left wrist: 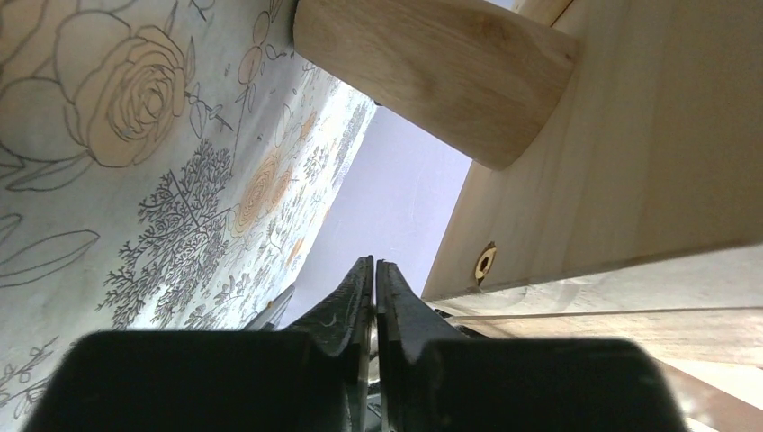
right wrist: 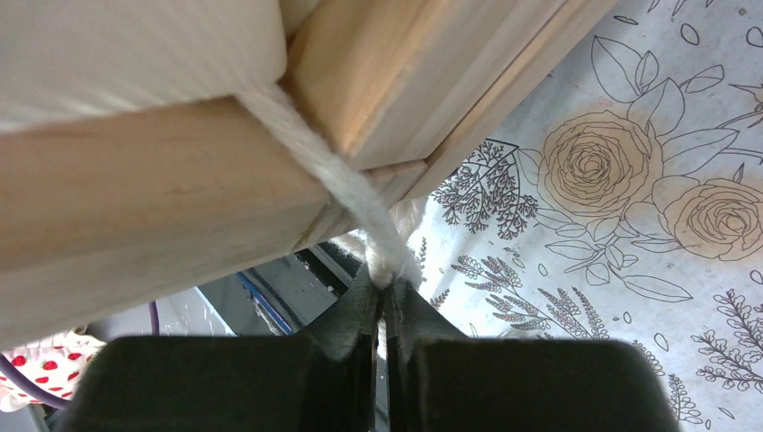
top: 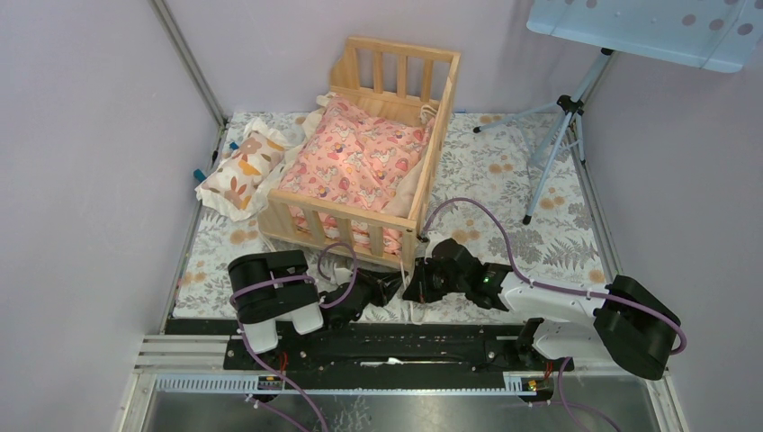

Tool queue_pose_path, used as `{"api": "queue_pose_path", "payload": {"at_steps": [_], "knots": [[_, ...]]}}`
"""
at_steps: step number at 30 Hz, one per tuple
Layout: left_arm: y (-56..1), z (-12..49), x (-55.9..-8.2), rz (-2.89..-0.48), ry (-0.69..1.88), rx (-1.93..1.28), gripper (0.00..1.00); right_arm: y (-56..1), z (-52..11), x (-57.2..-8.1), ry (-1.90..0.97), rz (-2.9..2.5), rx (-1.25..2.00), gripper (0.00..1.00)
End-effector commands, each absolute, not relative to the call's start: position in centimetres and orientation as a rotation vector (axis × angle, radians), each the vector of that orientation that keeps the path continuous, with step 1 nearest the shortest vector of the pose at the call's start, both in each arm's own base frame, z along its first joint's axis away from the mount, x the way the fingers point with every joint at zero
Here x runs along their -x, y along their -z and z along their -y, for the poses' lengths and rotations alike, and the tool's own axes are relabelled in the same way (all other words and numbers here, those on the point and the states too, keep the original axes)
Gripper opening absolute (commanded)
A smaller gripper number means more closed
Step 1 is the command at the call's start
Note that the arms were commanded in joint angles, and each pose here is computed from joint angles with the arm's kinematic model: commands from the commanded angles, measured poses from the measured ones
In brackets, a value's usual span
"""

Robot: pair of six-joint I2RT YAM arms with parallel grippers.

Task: Set up the pet bed
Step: Tie the ropes to the bed frame.

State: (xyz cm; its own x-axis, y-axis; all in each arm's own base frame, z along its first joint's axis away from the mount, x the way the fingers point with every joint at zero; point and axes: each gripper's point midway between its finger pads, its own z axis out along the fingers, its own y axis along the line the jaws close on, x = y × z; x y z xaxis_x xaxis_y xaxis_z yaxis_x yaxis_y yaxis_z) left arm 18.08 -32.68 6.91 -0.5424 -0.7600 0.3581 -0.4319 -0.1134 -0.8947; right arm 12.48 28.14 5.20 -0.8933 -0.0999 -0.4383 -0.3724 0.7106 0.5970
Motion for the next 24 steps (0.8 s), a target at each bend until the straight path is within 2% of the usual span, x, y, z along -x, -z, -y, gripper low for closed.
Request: {"api": "queue_pose_path", "payload": {"at_steps": [1, 3, 10, 13, 18, 22, 24], "knots": [[-14.89, 33.08, -18.41, -1.61, 2.083, 1.327, 0.04, 0.0, -22.83, -6.03, -0.843, -2.913, 0.446, 0.0], [-14.81, 32.98, -18.46, -1.609, 2.078, 1.331, 0.0, 0.02, -22.82, -6.06, -0.84, -2.912, 0.446, 0.0], [-14.32, 32.53, -18.36, -1.62, 2.058, 1.339, 0.0, -0.24, -22.94, -6.49, -0.836, -2.89, 0.437, 0.0], [-14.05, 32.38, -18.3, -1.627, 2.049, 1.343, 0.19, -0.4, -23.05, -6.54, -0.842, -2.885, 0.436, 0.0], [-14.13, 32.7, -18.12, -1.641, 2.062, 1.331, 0.37, -0.25, -23.0, -6.42, -0.841, -2.892, 0.44, 0.0], [-14.4, 33.0, -17.81, -1.658, 2.08, 1.31, 0.39, -0.23, -23.01, -6.39, -0.842, -2.895, 0.439, 0.0], [-14.35, 32.95, -17.76, -1.66, 2.081, 1.314, 0.44, -0.32, -23.1, -6.41, -0.847, -2.892, 0.441, 0.0]]}}
